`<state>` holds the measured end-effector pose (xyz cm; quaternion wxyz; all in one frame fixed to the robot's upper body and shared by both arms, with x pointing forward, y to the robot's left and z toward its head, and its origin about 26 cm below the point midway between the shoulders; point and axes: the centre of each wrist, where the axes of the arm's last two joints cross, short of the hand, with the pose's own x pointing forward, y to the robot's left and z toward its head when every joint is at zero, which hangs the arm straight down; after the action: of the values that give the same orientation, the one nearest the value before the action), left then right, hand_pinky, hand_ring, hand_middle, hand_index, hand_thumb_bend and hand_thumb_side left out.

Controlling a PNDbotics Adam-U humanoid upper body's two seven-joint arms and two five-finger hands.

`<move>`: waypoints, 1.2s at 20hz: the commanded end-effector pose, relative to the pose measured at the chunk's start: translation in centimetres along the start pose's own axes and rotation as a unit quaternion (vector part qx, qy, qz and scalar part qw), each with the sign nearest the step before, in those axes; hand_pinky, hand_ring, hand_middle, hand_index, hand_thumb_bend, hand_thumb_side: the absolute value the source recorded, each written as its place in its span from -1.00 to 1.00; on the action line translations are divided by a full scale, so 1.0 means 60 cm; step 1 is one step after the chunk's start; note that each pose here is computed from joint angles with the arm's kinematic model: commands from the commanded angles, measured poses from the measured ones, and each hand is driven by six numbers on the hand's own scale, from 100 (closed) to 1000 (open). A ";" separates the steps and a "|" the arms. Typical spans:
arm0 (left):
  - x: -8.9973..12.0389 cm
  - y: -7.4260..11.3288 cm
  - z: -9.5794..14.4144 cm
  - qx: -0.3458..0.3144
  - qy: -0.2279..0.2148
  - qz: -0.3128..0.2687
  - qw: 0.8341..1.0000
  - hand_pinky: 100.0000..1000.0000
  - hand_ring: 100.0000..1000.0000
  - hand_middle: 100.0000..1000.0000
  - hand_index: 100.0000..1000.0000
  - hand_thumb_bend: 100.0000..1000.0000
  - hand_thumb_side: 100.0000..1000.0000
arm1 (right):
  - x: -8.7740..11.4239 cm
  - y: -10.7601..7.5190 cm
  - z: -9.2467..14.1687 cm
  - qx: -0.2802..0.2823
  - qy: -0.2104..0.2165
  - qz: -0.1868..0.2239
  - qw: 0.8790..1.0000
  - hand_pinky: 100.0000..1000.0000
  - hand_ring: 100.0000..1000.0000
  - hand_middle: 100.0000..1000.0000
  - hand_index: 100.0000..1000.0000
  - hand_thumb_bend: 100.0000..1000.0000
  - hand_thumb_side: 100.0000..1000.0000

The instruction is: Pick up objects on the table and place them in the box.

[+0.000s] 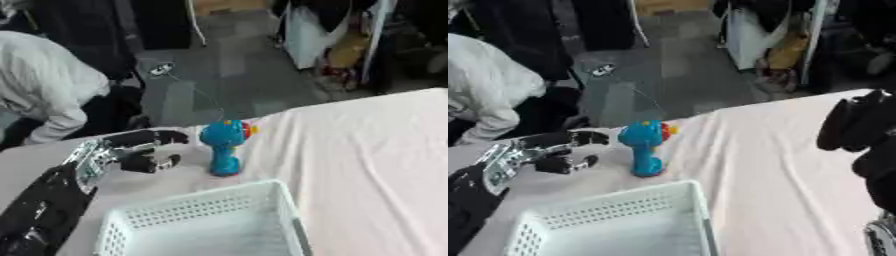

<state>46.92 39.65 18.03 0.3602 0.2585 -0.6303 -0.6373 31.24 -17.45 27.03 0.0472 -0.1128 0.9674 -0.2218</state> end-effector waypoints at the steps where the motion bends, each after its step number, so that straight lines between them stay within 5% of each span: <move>1: -0.008 0.031 0.012 0.009 -0.004 -0.021 1.000 1.00 1.00 1.00 1.00 0.92 1.00 | 0.004 -0.002 -0.007 0.006 -0.010 -0.001 1.000 -0.50 -0.29 -0.25 -0.12 -1.00 1.00; 24: -0.008 0.024 -0.001 0.041 0.002 -0.029 0.999 1.00 1.00 1.00 1.00 0.96 1.00 | 0.003 0.003 -0.015 0.008 -0.022 -0.015 1.000 -0.50 -0.29 -0.25 -0.12 -1.00 1.00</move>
<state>47.35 39.50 17.64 0.3414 0.2753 -0.6439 -0.6269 31.20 -17.21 27.18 0.0525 -0.1265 0.9639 -0.2282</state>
